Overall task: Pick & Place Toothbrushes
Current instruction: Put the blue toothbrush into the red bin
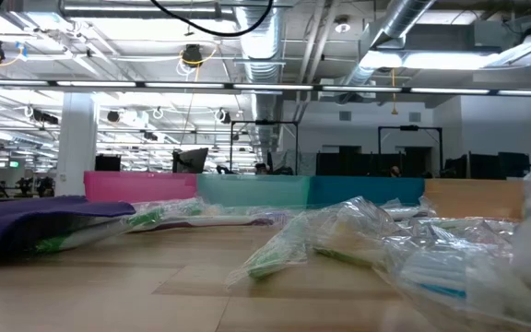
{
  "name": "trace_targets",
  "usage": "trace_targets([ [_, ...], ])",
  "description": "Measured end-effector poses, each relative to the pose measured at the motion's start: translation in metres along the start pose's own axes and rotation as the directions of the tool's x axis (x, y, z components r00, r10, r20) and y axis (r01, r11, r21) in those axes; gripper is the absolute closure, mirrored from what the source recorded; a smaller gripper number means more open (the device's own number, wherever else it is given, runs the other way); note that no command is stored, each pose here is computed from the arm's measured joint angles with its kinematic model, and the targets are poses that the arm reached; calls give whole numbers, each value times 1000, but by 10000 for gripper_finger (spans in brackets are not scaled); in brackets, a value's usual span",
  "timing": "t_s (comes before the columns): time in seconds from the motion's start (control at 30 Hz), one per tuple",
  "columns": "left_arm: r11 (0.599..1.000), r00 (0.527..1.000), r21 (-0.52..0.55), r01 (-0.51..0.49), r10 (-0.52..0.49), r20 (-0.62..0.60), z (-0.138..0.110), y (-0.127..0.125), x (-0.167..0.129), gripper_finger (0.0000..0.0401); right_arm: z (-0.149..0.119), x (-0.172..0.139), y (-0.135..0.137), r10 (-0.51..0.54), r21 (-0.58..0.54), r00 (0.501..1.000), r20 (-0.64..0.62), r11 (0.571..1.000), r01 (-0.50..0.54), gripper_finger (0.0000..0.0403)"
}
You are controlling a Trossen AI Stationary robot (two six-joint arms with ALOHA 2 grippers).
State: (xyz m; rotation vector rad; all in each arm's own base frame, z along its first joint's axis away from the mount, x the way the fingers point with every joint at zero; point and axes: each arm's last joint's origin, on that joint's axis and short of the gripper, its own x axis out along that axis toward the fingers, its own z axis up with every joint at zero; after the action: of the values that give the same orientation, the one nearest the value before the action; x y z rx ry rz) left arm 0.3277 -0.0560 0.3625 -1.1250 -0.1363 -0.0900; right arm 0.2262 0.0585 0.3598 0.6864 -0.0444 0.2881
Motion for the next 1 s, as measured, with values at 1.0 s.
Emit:
trace_targets([
  [1.0, 979, 994, -200, 47, -26, 110, 21, 3, 3, 311, -7, -1, 10, -283, -444, 959, 2, 859, 254, 384],
])
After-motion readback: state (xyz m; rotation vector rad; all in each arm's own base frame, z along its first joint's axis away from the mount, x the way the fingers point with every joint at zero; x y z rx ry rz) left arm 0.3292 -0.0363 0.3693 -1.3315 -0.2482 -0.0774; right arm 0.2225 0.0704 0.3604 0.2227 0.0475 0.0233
